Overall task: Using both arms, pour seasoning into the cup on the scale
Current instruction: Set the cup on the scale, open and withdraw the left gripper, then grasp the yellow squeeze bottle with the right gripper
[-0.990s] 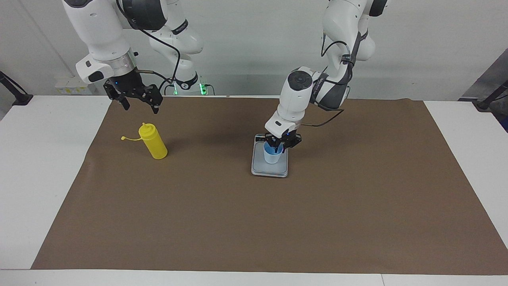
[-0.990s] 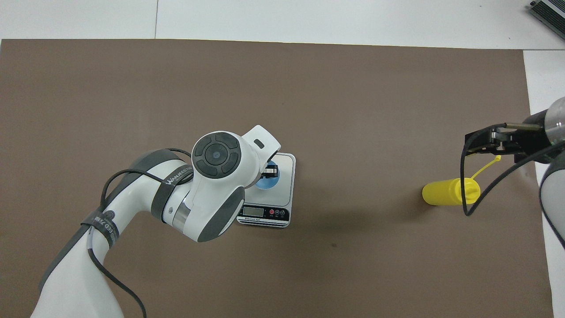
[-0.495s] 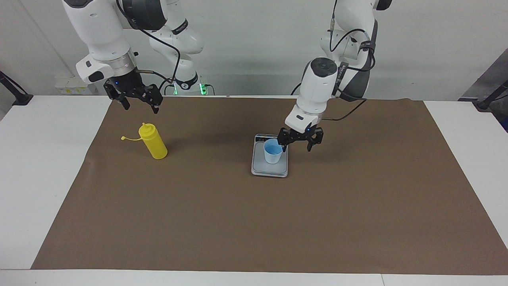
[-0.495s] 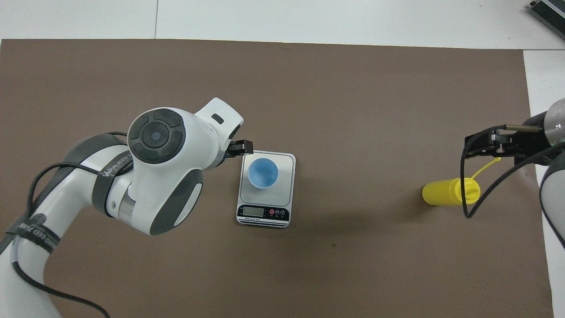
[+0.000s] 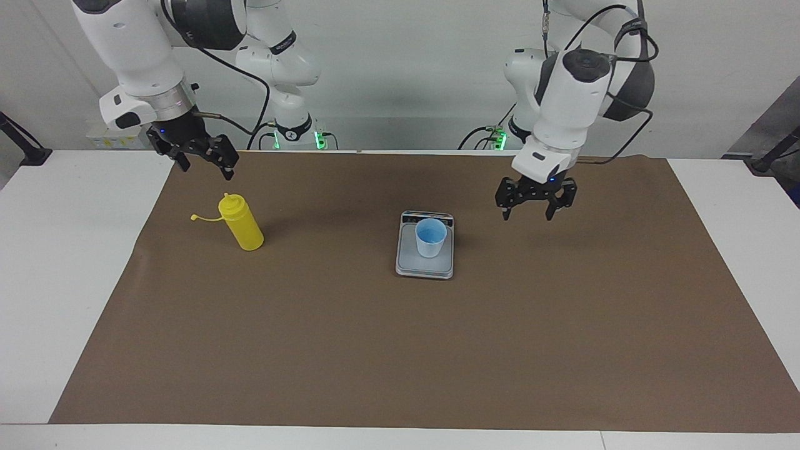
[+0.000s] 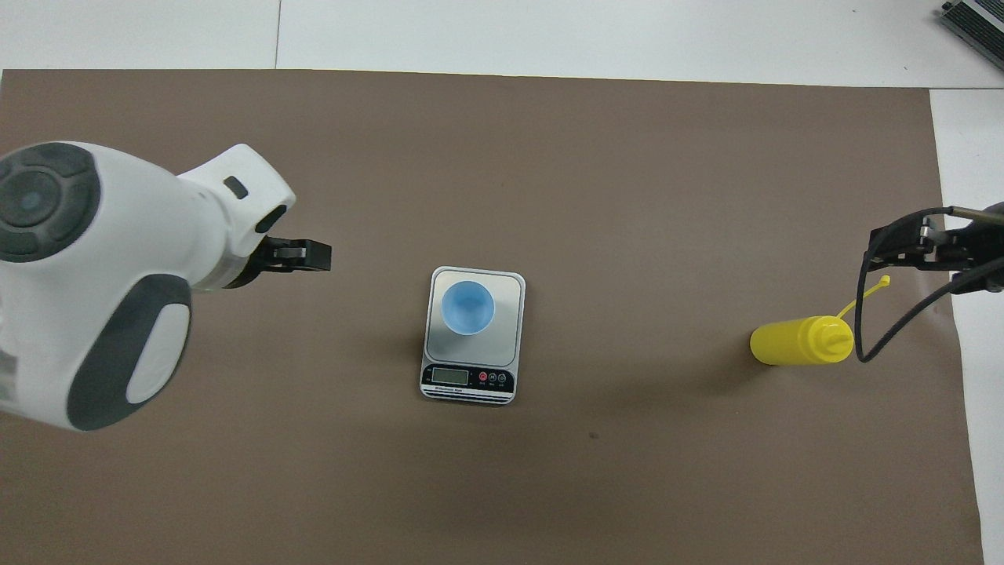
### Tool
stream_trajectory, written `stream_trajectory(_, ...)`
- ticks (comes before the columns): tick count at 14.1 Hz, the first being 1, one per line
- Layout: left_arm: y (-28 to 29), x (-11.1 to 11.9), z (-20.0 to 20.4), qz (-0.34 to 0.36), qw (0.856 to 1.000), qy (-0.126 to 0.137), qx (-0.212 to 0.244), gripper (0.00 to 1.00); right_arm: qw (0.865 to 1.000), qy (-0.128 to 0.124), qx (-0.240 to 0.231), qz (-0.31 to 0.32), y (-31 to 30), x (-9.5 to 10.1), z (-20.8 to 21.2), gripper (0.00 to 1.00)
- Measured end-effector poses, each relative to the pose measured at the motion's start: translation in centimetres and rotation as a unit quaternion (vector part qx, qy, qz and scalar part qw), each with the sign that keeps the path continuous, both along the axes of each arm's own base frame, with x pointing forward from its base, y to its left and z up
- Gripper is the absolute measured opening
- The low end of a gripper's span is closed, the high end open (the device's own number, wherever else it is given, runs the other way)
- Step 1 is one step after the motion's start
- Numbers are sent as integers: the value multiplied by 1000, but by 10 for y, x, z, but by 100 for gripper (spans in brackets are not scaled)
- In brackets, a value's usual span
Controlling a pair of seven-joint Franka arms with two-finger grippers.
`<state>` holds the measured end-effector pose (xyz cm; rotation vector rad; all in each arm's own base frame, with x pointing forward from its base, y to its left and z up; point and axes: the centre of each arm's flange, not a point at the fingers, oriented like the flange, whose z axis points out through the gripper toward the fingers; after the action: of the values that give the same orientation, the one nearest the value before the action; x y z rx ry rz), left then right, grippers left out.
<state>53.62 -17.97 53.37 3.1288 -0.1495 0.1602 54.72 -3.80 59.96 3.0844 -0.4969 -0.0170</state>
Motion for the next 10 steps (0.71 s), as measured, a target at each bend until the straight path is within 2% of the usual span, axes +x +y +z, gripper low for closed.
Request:
stream_trajectory(2, 41, 0, 15, -20, 1000, 6, 8, 100, 998, -2, 7, -69, -28, 1, -15, 100)
stream_trajectory(4, 78, 3, 24, -32, 999, 15, 14, 100, 987, 9, 28, -156, -57, -1, -30, 100)
stream_trajectory(8, 116, 5, 40, -34, 999, 31, 18, 100, 950, 46, 85, -296, -117, 0, -72, 100)
stream_trajectory(10, 119, 5, 59, -40, 999, 30, 19, 100, 925, 72, 122, -354, -144, 1, -101, 100)
